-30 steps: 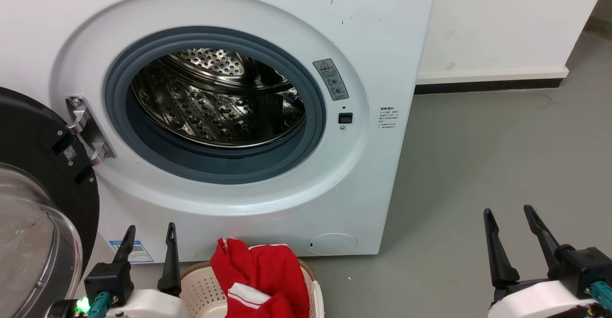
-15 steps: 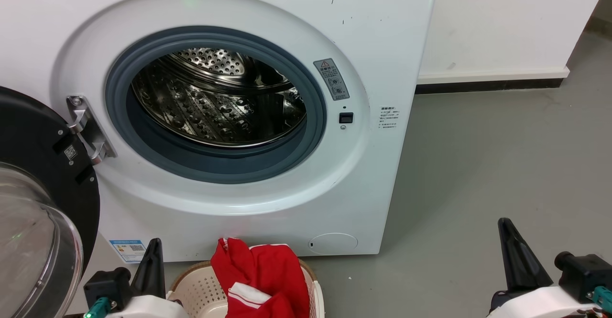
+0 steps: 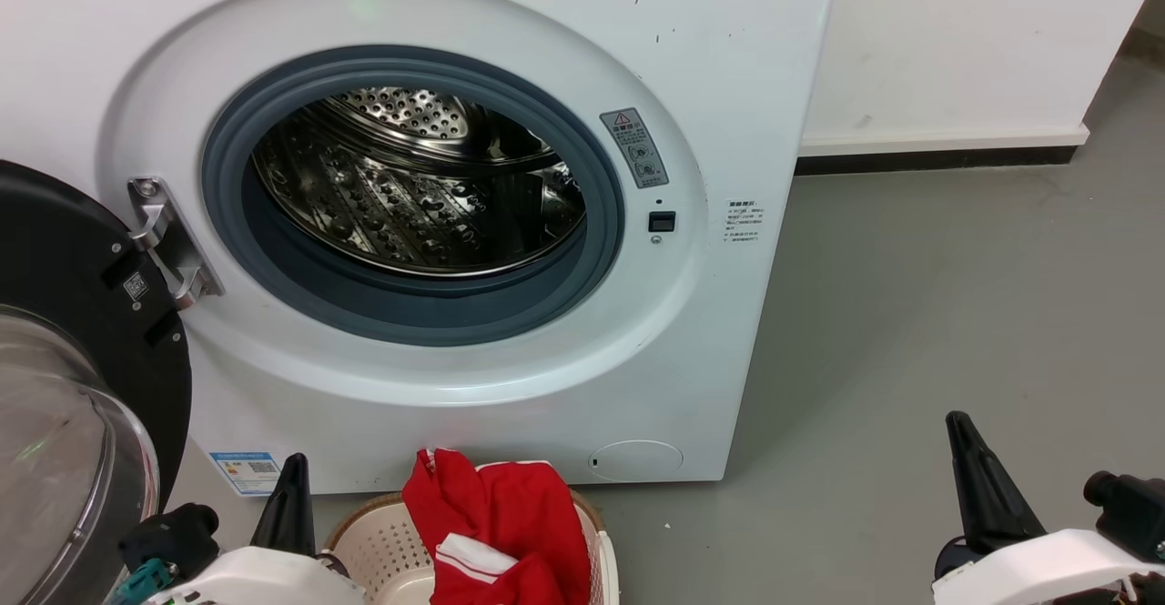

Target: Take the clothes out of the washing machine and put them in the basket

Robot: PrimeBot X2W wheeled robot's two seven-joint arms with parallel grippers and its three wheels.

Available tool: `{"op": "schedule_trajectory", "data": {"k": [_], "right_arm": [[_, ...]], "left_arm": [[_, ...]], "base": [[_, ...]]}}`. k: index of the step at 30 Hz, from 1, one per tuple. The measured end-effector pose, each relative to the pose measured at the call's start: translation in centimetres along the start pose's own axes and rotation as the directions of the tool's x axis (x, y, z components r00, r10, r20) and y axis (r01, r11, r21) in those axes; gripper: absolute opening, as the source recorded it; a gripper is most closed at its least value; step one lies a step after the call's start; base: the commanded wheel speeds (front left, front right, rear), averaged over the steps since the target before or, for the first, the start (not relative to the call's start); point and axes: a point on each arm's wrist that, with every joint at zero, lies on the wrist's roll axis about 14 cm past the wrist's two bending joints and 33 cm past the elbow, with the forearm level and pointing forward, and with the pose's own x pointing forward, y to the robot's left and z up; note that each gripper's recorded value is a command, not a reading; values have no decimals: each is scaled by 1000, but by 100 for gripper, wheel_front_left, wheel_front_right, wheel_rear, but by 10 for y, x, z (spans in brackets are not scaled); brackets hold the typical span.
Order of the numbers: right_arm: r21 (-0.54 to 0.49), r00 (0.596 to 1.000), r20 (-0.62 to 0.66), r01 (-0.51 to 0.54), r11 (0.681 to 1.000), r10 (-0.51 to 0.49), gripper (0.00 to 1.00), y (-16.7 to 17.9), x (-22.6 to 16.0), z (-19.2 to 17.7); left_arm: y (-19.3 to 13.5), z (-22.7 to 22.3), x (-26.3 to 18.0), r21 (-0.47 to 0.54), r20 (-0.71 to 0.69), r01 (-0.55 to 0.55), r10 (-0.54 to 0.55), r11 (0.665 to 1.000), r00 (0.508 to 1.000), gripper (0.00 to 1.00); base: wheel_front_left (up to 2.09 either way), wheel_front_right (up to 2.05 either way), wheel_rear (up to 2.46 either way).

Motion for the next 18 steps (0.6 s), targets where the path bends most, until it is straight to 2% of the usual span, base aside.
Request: {"op": "schedule_trajectory", "data": {"k": [9, 18], "right_arm": [[151, 1000, -2, 6, 988, -6, 0, -2, 5, -2], [287, 1000, 1, 9, 958, -10, 0, -4, 11, -2]], "left_arm": [[0, -1, 4, -153, -19, -3, 1, 988, 1000, 0], [-1, -2, 8, -290, -30, -4, -5, 957, 1000, 0]], "base": [[0, 0, 0], [0, 0, 0]]}}
